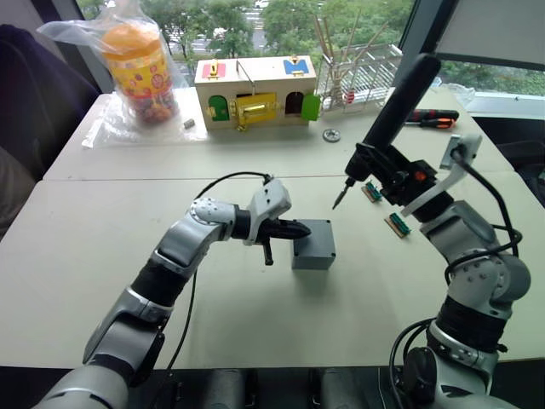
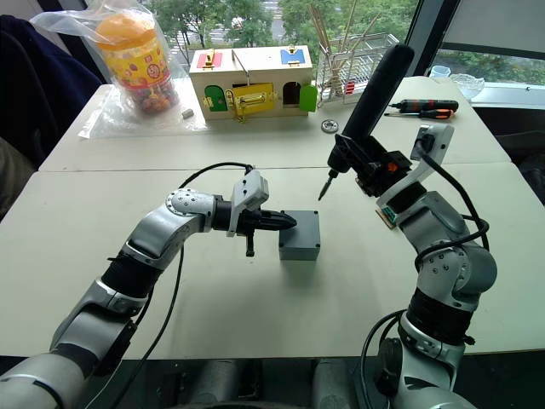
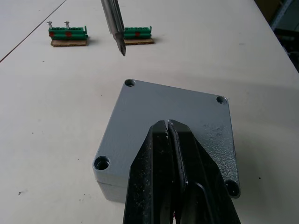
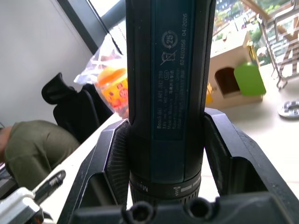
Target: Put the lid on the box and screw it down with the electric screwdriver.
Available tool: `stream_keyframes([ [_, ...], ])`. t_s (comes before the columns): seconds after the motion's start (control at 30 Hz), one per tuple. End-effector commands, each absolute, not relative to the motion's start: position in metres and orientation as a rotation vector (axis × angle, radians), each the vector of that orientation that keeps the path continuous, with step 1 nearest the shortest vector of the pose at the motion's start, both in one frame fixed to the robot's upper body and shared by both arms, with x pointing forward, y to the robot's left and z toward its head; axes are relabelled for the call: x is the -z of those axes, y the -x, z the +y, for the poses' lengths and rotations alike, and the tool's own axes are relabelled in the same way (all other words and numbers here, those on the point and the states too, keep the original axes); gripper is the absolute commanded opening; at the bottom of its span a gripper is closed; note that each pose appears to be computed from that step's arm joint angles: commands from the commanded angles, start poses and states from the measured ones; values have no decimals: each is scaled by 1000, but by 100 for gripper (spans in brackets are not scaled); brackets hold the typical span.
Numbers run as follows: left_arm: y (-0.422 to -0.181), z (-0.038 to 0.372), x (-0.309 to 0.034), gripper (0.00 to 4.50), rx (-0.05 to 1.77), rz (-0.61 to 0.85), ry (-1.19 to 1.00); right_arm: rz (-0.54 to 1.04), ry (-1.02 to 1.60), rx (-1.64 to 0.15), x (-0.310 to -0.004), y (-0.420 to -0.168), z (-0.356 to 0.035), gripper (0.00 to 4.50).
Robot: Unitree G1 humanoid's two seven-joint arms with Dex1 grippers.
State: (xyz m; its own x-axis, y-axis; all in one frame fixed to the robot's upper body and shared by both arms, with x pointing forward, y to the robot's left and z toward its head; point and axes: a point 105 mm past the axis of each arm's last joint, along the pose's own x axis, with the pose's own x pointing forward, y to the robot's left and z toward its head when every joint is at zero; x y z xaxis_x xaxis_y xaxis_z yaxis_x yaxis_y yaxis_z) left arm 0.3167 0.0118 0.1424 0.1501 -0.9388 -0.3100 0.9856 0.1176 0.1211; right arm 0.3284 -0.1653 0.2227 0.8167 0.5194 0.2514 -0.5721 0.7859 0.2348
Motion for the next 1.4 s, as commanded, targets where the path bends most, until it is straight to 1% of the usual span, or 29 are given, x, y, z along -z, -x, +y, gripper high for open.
stream_keyframes([
  [0.03,-310,11,-140,0,1443,164,-369,-291,-198,-629,-245,-317,-157,183],
  [0.23,-309,13,-140,0,1441,167,-365,-282,-187,-623,-236,-321,-154,183],
  [0.47,-309,14,-140,0,1436,169,-363,-286,-185,-614,-233,-325,-153,183],
  [0.7,-308,14,-140,0,1435,170,-358,-255,-150,-609,-223,-326,-155,183],
  [1.07,-308,14,-139,0,1433,172,-353,-232,-148,-621,-219,-323,-157,183],
  [1.4,-310,13,-138,0,1430,175,-354,-243,-183,-625,-225,-322,-161,183],
])
